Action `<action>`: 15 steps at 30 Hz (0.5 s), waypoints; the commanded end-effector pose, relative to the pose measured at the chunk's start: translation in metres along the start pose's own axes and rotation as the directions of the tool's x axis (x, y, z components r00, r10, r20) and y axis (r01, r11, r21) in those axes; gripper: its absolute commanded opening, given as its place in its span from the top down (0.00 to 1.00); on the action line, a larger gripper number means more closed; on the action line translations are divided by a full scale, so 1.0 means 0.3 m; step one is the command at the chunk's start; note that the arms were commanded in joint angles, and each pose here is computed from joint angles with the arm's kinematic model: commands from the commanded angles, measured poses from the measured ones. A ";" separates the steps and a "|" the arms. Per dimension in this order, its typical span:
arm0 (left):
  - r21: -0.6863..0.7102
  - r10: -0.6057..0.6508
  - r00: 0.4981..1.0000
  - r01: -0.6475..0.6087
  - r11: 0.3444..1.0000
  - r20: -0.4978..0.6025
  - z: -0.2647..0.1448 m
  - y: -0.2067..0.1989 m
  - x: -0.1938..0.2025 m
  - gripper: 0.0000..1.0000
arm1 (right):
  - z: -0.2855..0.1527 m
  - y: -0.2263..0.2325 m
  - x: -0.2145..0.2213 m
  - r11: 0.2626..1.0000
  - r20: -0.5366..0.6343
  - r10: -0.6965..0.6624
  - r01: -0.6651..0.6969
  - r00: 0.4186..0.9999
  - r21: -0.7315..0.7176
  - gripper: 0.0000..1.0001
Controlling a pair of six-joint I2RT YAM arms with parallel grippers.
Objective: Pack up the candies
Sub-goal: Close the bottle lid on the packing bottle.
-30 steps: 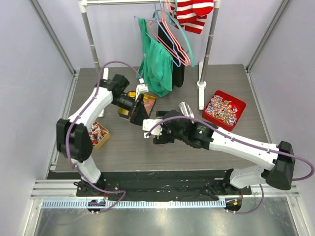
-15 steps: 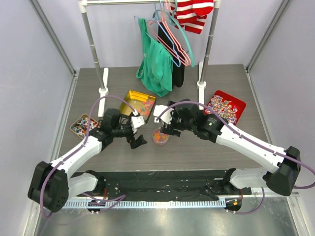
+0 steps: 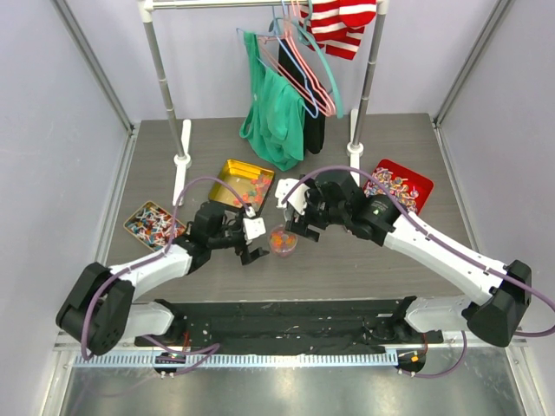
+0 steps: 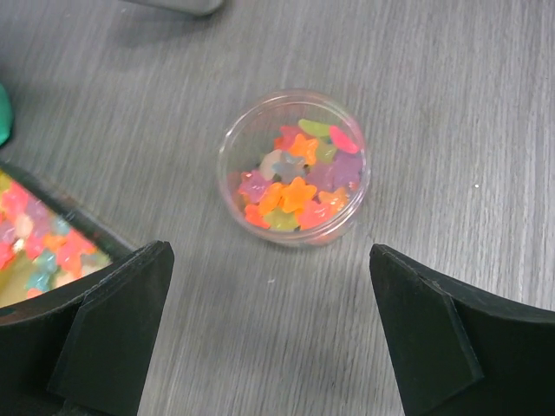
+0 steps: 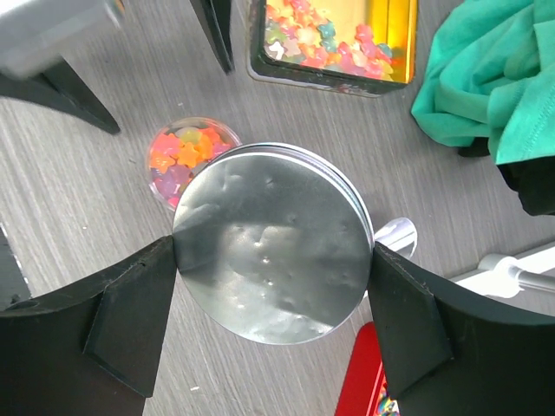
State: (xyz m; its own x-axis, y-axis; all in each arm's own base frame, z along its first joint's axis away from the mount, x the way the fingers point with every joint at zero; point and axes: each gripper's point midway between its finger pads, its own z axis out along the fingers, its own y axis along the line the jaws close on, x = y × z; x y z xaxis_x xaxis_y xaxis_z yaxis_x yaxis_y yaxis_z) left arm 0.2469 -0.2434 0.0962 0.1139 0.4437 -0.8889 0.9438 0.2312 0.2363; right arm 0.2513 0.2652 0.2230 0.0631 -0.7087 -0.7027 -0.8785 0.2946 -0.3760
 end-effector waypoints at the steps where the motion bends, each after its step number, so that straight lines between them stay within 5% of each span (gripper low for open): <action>1: -0.010 0.042 0.997 -0.041 0.999 0.063 0.047 0.020 -0.057 0.00 | -0.019 -0.009 -0.069 1.000 0.061 0.016 -0.015 0.998 -0.018 0.28; 15: -0.004 0.008 0.998 -0.008 1.000 0.066 0.177 -0.021 0.052 0.00 | 0.032 0.052 -0.056 0.992 0.055 0.015 -0.008 0.998 -0.124 0.28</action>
State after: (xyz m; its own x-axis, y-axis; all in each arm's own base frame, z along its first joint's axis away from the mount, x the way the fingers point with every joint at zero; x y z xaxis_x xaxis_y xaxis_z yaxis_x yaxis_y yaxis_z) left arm 0.2448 -0.2701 0.0387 0.0522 0.4677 -0.8824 0.9611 0.2165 0.1716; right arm 0.2436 0.2800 0.2107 0.0564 -0.7000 -0.7119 -0.9225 0.2363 -0.3054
